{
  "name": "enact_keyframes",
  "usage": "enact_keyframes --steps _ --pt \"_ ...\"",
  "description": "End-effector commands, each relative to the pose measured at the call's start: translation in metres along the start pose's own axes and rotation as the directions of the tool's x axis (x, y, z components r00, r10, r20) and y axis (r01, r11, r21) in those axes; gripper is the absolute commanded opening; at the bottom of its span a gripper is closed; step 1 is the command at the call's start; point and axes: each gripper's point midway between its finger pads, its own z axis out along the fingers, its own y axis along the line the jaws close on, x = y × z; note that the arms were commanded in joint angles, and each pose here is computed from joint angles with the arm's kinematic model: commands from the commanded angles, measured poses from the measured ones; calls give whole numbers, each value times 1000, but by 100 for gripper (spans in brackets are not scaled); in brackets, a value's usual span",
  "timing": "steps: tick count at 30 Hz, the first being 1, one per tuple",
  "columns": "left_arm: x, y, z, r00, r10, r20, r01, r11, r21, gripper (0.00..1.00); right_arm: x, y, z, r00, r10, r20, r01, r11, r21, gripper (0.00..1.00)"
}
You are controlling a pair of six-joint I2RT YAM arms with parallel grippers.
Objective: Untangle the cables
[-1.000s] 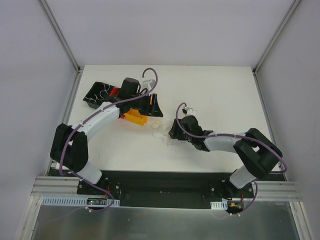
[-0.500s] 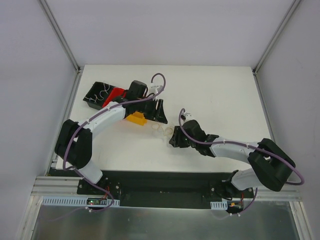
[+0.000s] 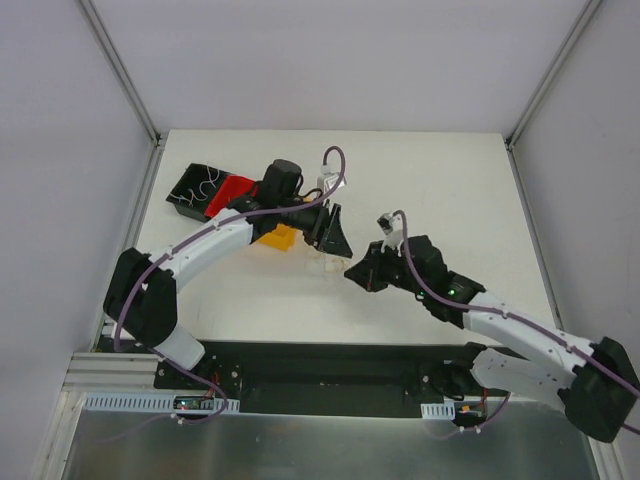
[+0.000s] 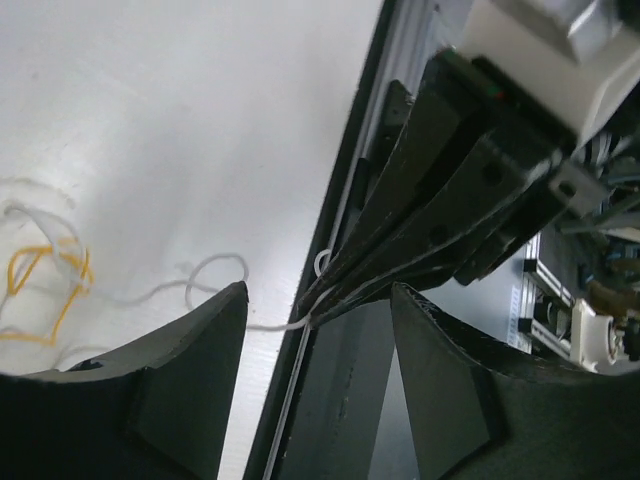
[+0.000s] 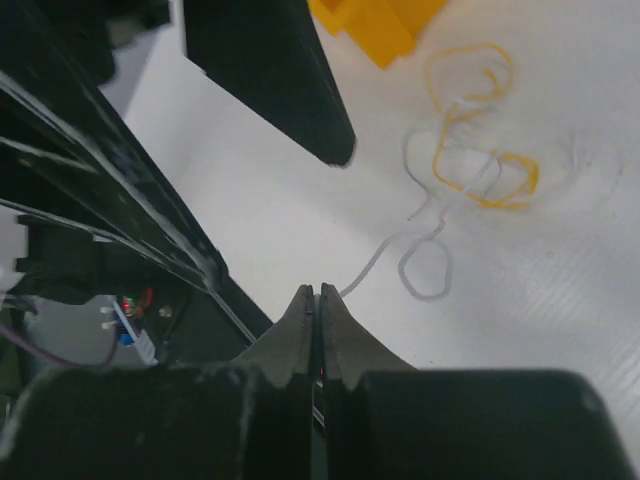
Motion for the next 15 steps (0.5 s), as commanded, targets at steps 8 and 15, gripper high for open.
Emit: enact_keyframes --steps 8,15 --pt "11 -109 -22 920 357 158 -391 844 368 63 -60 82 -80 981 -20 194 84 942 -324 0" --pt "30 -116 -6 905 403 136 -423 815 396 62 -82 108 -108 962 60 268 62 904 -424 0"
